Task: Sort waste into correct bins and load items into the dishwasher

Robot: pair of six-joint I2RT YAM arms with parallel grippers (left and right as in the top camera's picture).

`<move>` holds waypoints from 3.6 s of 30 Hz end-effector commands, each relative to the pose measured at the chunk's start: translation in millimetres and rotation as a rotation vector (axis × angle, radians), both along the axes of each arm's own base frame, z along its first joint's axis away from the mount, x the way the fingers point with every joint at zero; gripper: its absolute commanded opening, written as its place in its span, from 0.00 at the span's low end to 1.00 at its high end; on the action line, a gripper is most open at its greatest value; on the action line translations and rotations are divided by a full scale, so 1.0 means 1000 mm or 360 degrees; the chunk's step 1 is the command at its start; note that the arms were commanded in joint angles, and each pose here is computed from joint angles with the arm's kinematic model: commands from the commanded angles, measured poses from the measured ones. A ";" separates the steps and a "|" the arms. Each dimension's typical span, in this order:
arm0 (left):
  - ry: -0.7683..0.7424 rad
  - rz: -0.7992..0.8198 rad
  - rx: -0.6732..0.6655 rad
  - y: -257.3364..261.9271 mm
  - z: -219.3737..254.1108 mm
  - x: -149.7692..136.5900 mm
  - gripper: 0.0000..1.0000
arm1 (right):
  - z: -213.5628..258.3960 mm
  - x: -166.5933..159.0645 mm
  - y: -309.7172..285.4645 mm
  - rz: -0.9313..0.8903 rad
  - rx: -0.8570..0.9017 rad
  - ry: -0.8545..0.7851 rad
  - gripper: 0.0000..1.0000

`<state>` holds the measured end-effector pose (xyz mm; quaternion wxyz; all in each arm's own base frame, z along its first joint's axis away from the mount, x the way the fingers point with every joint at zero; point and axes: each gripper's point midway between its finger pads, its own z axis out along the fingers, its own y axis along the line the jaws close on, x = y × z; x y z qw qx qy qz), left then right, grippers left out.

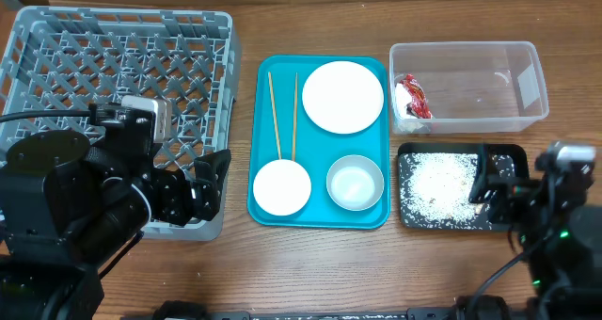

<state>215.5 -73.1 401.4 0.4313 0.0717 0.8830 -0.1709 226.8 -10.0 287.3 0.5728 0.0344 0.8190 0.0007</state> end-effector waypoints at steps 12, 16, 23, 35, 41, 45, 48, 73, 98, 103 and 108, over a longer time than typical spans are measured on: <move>-0.0010 -0.0028 -0.0002 -0.003 0.002 -0.001 1.00 | -0.111 -0.002 0.008 0.0106 0.0004 -0.0261 1.00; -0.0010 -0.0028 -0.0002 -0.003 0.002 -0.001 1.00 | -0.125 0.009 0.014 0.0163 0.0016 -0.0314 1.00; -0.0010 -0.0028 -0.0001 -0.003 0.002 -0.001 1.00 | -0.114 0.019 0.016 0.0193 -0.0017 -0.0547 1.00; -0.0010 -0.0028 -0.0002 -0.003 0.002 -0.001 1.00 | -0.113 0.019 0.015 0.0183 -0.0020 -0.0552 1.00; -0.0010 -0.0028 -0.0002 -0.003 0.002 -0.001 1.00 | -0.113 0.019 0.015 0.0183 -0.0020 -0.0552 1.00; -0.0010 -0.0028 -0.0002 -0.003 0.002 -0.001 1.00 | -0.113 0.019 0.015 0.0183 -0.0020 -0.0552 1.00; -0.0010 -0.0027 -0.0001 -0.002 0.002 -0.001 1.00 | -0.113 0.019 0.015 0.0183 -0.0020 -0.0552 1.00; 0.0826 -0.0058 -0.0067 -0.073 -0.131 0.052 0.71 | -0.113 0.019 0.015 0.0183 -0.0020 -0.0552 1.00; 0.1464 0.0328 0.0687 -0.086 -0.311 0.058 0.50 | -0.113 0.019 0.015 0.0183 -0.0020 -0.0552 1.00; 0.1519 0.0424 0.0683 -0.063 -0.324 0.059 0.50 | -0.113 0.019 0.015 0.0183 -0.0020 -0.0552 1.00; 0.1596 0.0450 0.0595 -0.046 -0.343 0.059 0.48 | -0.113 0.019 0.015 0.0183 -0.0020 -0.0552 1.00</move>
